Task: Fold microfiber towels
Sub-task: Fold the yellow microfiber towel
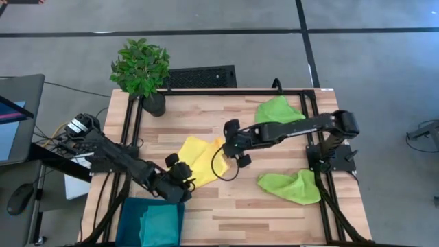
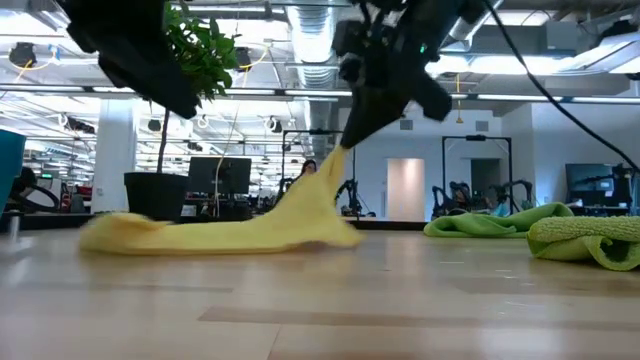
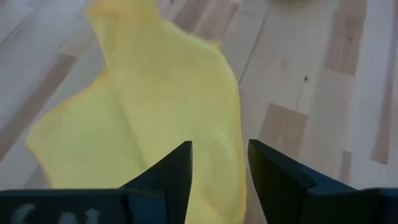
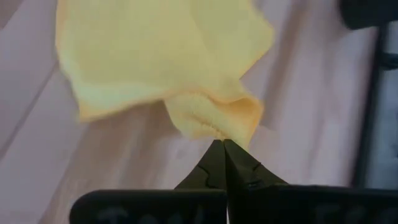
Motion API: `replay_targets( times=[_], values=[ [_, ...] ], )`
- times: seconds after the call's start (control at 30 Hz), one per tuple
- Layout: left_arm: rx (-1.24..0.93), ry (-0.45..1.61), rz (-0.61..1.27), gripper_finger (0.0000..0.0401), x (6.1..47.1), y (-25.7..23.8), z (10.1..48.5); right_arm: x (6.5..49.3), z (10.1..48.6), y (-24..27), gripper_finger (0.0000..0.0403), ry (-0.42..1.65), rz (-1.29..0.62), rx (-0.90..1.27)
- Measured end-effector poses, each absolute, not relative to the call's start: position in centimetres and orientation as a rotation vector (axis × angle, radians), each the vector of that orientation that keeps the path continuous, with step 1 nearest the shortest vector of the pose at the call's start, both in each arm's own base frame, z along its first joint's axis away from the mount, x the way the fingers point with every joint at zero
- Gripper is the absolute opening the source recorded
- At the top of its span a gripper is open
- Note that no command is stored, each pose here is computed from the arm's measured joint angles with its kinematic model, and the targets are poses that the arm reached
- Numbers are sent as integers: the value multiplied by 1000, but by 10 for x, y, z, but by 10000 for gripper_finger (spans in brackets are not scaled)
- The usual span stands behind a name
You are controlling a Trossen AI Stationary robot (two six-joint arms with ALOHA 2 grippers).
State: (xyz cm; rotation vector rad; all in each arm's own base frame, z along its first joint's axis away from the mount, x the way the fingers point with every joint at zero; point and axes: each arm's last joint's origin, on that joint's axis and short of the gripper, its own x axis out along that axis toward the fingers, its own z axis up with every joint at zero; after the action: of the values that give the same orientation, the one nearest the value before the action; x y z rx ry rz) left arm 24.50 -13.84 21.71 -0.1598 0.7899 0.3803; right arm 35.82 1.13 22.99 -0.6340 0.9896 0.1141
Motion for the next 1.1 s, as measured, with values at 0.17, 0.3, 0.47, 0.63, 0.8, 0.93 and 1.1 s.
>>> replay_targets(
  times=[0.17, 0.3, 0.47, 0.63, 0.8, 0.93, 1.1],
  values=[
    [-102, 785, 379, 148, 257, -134, 210, 349, 250, 1, 5, 949, 72, -609],
    [-25, 803, 344, 148, 275, -134, 192, 346, 254, -8, 6, 956, 51, -595],
    [-206, 821, 443, 148, 287, -119, 179, 345, 253, -12, 6, 970, 38, -573],
    [-280, 814, 470, 148, 293, -109, 178, 345, 253, -12, 6, 971, 39, -573],
    [-237, 857, 442, 148, 294, -110, 173, 345, 254, -12, 6, 965, 36, -572],
    [-275, 920, 435, 148, 295, -107, 164, 345, 253, -12, 6, 965, 36, -570],
    [-394, 950, 433, 148, 305, -103, 150, 345, 253, -12, 6, 967, 27, -555]
  ],
)
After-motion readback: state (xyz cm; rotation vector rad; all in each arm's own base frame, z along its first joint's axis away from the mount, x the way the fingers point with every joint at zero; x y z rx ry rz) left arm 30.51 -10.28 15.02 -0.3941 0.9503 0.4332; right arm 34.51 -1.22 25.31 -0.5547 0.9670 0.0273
